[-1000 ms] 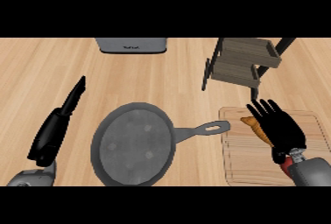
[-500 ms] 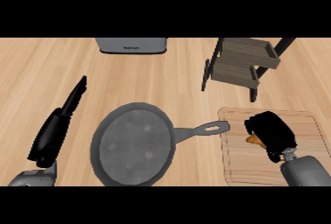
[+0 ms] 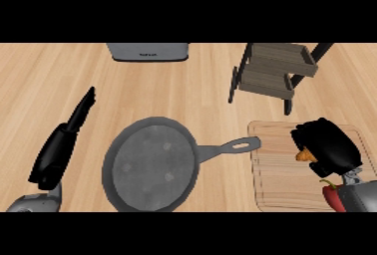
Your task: Pick the croissant from the cutting board and place it in the tiered basket
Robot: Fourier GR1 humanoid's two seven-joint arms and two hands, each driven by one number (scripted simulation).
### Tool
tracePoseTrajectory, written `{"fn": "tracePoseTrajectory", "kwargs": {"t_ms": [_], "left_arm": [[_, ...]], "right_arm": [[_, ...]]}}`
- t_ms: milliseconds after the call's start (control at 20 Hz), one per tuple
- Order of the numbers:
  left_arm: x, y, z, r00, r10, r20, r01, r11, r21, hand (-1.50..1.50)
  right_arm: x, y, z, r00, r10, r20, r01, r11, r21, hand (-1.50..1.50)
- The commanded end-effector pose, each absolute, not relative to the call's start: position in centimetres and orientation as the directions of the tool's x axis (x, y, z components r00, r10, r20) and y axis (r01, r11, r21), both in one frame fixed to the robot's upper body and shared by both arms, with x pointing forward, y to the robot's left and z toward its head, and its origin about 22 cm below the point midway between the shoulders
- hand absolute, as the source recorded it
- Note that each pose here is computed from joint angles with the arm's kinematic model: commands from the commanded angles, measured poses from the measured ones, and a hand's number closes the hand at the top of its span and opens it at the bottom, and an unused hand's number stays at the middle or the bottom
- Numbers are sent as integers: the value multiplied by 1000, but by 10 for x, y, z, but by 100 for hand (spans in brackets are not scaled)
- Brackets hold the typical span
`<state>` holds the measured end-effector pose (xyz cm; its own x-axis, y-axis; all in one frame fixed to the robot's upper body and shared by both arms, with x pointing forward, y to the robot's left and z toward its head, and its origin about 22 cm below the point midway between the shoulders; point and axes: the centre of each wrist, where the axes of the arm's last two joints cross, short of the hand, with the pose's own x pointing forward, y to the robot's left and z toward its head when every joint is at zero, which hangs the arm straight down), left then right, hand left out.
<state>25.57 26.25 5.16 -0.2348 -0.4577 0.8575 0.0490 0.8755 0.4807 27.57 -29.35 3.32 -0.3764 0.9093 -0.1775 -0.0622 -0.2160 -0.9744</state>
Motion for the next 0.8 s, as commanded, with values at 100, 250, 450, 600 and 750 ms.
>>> {"fn": "tracePoseTrajectory", "kwargs": {"t_ms": [100,250,450,600,750], "left_arm": [[254,268,52,-219,-461,860,14,880,475,0],[250,263,54,-238,-460,855,38,875,482,0],[250,259,59,-243,-451,859,72,874,480,0],[261,262,56,-236,-457,858,43,877,479,0],[259,254,52,-258,-451,855,69,874,482,0]], "right_arm": [[292,-419,123,38,999,4,-16,5,-1000,150],[287,-478,184,186,979,87,30,83,-996,150],[273,-525,259,194,944,267,91,254,-963,150],[268,-539,293,85,876,476,131,463,-876,150],[248,-550,355,33,869,493,138,485,-864,150]]}}
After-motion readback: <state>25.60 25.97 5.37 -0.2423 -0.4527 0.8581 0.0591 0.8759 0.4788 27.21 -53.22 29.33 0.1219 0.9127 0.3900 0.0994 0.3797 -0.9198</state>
